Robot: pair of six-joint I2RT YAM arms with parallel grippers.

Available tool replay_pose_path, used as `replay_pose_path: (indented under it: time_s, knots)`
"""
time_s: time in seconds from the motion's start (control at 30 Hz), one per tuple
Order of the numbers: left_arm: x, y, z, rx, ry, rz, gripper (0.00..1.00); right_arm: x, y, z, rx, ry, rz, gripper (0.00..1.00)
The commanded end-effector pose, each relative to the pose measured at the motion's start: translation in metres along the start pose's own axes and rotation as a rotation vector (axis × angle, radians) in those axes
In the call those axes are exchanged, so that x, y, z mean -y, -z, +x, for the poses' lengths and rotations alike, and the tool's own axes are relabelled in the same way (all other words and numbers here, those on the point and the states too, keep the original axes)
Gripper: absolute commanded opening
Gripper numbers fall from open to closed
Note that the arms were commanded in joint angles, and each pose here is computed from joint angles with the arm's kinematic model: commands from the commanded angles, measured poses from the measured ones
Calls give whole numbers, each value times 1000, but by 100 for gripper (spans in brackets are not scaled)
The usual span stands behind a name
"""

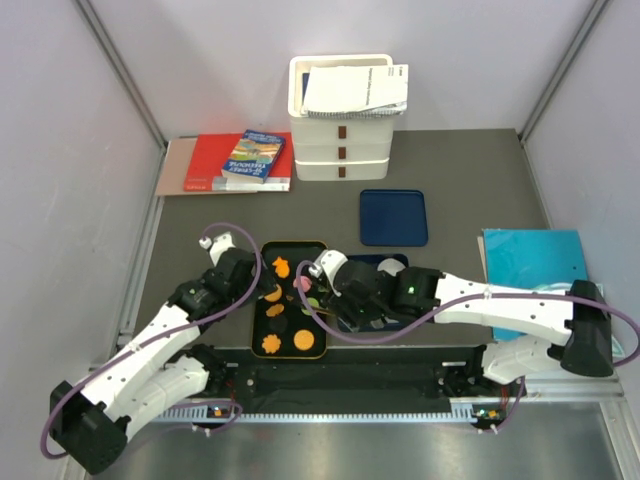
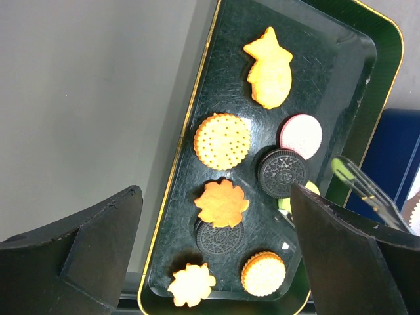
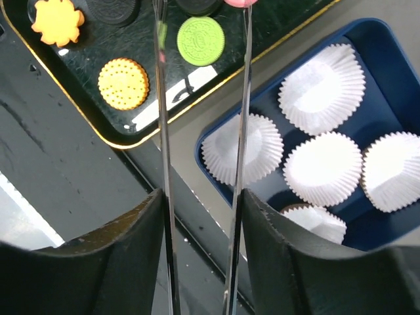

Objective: Pack the cookies

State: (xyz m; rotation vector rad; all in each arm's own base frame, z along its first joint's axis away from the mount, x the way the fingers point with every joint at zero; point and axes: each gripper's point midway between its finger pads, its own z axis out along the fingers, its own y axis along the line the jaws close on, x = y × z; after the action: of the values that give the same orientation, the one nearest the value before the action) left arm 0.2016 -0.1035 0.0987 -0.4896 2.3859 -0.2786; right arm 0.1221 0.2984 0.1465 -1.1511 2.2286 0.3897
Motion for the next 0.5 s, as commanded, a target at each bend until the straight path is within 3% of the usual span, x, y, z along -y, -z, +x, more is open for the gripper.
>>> replay_pose_path:
  time_s: [0.0,0.47]
  knots:
    - [7,-2,-2,11,15,20,99,-19,4,-31,82,13,-61,47]
    - [6,-3,0,4,7,19,99,-27,-25,-22,15,48,-63,45]
